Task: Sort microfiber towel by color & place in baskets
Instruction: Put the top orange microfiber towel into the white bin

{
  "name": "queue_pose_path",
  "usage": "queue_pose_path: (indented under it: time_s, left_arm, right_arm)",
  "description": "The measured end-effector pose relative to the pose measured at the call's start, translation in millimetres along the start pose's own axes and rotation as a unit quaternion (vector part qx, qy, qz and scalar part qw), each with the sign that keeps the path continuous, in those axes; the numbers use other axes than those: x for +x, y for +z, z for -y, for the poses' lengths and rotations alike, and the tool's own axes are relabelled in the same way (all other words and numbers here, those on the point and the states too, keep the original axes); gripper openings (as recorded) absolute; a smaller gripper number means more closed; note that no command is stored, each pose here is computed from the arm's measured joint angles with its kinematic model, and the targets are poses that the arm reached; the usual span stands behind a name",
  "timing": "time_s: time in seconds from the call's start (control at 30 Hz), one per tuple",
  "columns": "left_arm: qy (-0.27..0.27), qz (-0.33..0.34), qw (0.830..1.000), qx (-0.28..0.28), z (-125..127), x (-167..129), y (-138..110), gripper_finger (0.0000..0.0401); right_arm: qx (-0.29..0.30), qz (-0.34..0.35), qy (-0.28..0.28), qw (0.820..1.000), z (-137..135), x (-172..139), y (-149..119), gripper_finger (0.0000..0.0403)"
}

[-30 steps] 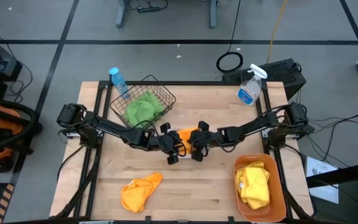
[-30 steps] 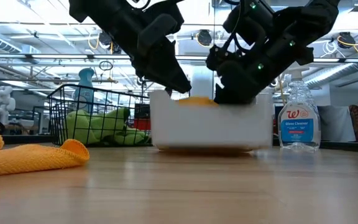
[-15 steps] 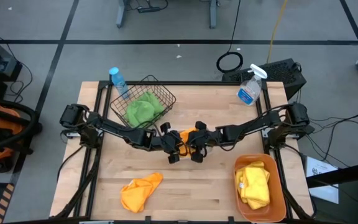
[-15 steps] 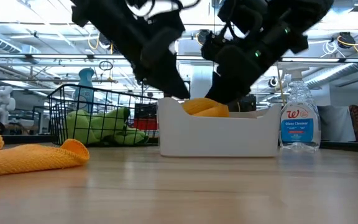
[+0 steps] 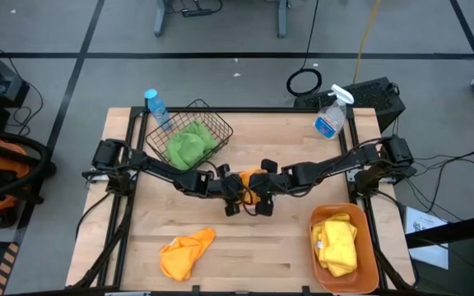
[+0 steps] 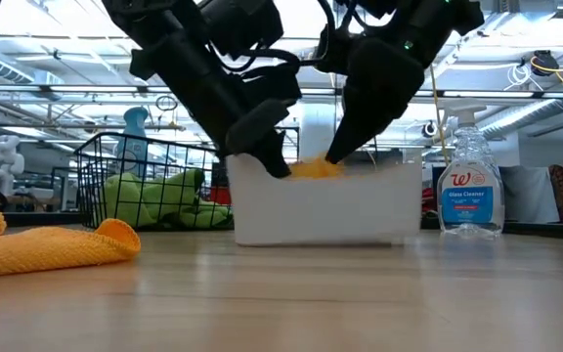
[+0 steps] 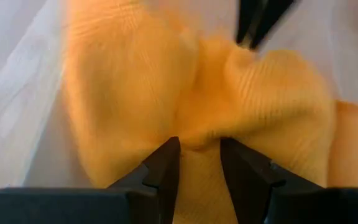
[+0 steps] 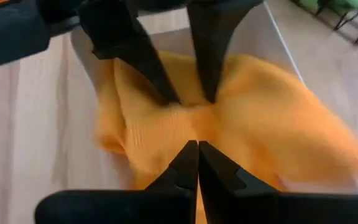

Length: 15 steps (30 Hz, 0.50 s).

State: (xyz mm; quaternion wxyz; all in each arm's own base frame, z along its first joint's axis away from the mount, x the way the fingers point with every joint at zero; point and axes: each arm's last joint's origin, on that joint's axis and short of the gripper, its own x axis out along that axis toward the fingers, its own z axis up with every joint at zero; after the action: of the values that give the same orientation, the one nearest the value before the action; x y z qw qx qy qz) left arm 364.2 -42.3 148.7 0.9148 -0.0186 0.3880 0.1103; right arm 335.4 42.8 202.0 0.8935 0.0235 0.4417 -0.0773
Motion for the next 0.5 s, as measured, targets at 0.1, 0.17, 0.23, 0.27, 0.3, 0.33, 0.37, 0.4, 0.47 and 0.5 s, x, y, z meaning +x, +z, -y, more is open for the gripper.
queue_pose_path:
  time_s: [0.1,0.17,0.23,0.27,0.3,0.33,0.37,0.4,0.47,0.5]
  left_arm:
    - [0.001,0.011,1.000,-0.001,-0.8,-5.1,4.2,0.0125]
    - [-0.001,0.024,1.000,-0.004,-0.9,-9.3,8.9,0.0125]
    - [-0.002,0.029,1.000,-0.006,-1.3,-12.8,11.3,0.0125]
    - [-0.003,0.030,1.000,-0.006,-1.4,-13.6,11.8,0.0125]
    - [-0.003,0.031,0.999,-0.006,-1.6,-14.6,12.4,0.0125]
    - [-0.003,0.032,0.999,-0.003,-2.0,-16.4,13.1,0.0125]
    - [-0.003,0.035,0.999,0.001,-2.2,-17.9,14.1,0.0125]
    - [-0.003,0.041,0.999,0.001,-2.4,-20.0,16.2,0.0125]
    - [-0.003,0.044,0.999,0.003,-3.5,-25.7,18.8,0.0125]
    - [-0.004,0.048,0.999,0.001,-4.1,-29.0,20.6,0.0125]
  right_arm:
    - [0.030,0.000,0.004,1.000,-3.0,0.8,-0.7,0.0004]
    - [0.029,-0.006,0.005,1.000,-5.9,1.2,-2.8,0.0004]
    - [0.026,-0.004,0.005,1.000,-8.1,0.8,-3.1,0.0004]
    - [0.026,0.000,0.005,1.000,-9.1,0.6,-2.7,0.0004]
    - [0.026,0.000,0.005,1.000,-9.4,1.2,-2.7,0.0004]
    - [0.026,-0.001,0.005,1.000,-9.5,2.2,-2.9,0.0004]
    - [0.026,-0.003,0.004,1.000,-9.3,3.6,-3.3,0.0004]
    - [0.027,-0.003,0.003,1.000,-8.6,5.2,-3.4,0.0004]
    - [0.047,-0.001,0.001,0.999,-6.7,9.2,-2.6,0.0004]
    - [0.063,0.001,0.002,0.998,-5.9,11.8,-2.0,0.0004]
